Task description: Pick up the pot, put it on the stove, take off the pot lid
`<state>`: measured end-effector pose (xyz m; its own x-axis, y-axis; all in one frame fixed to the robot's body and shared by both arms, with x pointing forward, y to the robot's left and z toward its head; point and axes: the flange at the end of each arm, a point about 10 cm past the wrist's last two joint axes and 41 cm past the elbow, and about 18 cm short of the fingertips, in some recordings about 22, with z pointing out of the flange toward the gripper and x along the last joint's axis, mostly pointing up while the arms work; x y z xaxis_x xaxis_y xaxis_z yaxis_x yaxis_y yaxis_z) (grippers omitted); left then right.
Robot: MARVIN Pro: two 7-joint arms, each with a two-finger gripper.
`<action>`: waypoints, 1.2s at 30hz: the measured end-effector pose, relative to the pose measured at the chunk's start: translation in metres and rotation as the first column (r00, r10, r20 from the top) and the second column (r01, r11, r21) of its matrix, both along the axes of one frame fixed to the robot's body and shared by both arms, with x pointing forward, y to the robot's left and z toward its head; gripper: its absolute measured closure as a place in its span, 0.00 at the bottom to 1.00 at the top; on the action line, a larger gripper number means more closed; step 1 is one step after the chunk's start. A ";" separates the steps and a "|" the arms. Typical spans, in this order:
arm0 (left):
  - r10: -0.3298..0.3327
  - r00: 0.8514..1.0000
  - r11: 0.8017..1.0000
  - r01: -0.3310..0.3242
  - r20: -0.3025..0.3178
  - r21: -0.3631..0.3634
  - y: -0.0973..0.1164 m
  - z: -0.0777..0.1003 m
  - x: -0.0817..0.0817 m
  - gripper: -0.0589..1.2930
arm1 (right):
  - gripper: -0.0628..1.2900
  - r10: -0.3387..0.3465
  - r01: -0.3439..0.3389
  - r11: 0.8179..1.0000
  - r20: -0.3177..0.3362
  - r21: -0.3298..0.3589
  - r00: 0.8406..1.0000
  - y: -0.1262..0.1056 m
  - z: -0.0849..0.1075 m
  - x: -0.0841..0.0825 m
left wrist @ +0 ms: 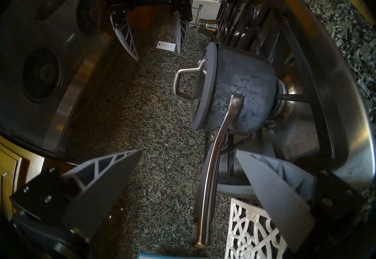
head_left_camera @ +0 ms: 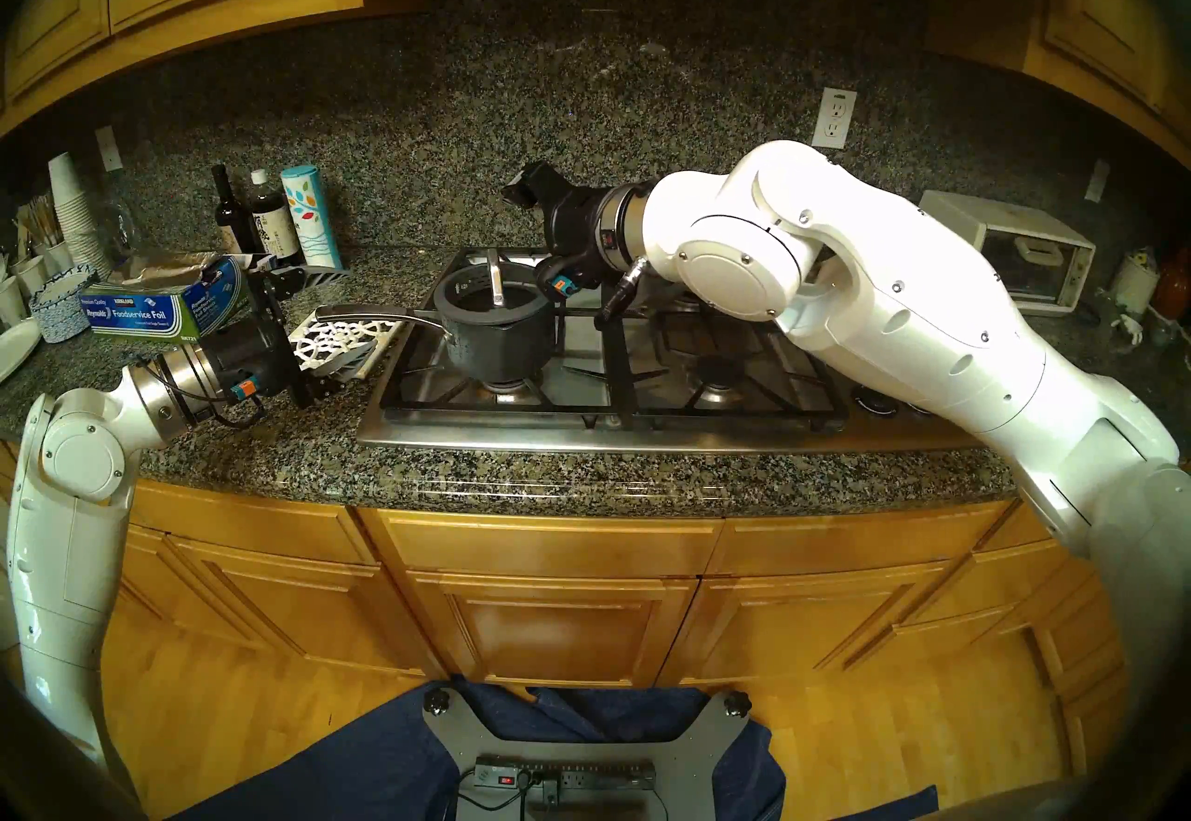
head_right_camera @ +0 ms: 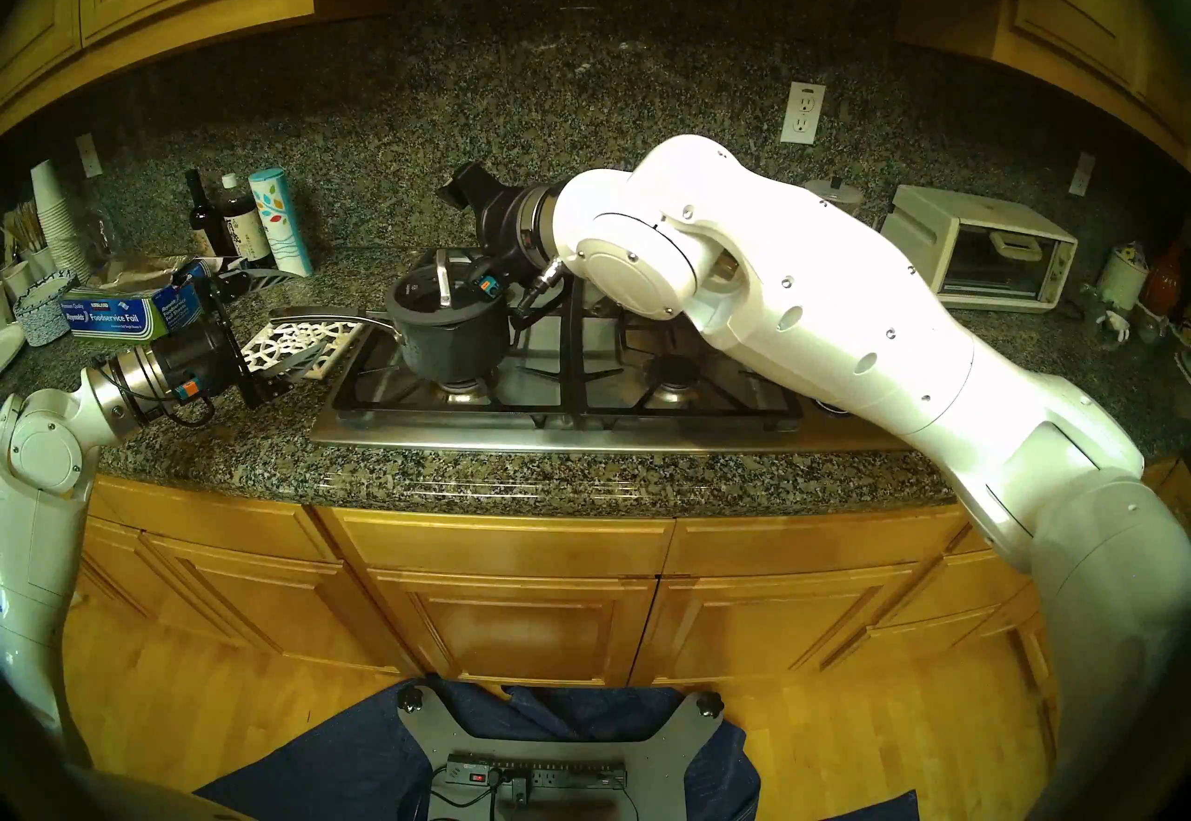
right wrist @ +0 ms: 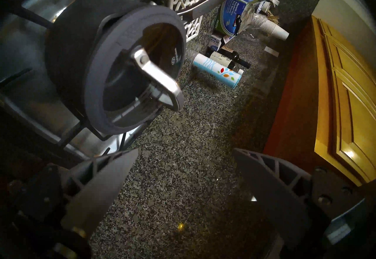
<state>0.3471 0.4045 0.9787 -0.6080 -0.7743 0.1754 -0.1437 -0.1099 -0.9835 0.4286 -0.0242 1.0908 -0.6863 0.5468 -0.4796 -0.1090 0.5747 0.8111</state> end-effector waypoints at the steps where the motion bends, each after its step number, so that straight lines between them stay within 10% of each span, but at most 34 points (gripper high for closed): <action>1: 0.000 1.000 1.000 0.000 0.000 0.000 0.000 0.000 0.000 0.03 | 0.06 0.002 -0.002 1.000 -0.001 -0.001 1.000 0.001 -0.001 0.000; 36: 0.000 1.000 1.000 0.000 0.000 0.000 0.000 0.000 0.000 0.03 | 0.06 0.099 -0.099 0.995 -0.016 0.021 0.995 0.041 -0.008 0.008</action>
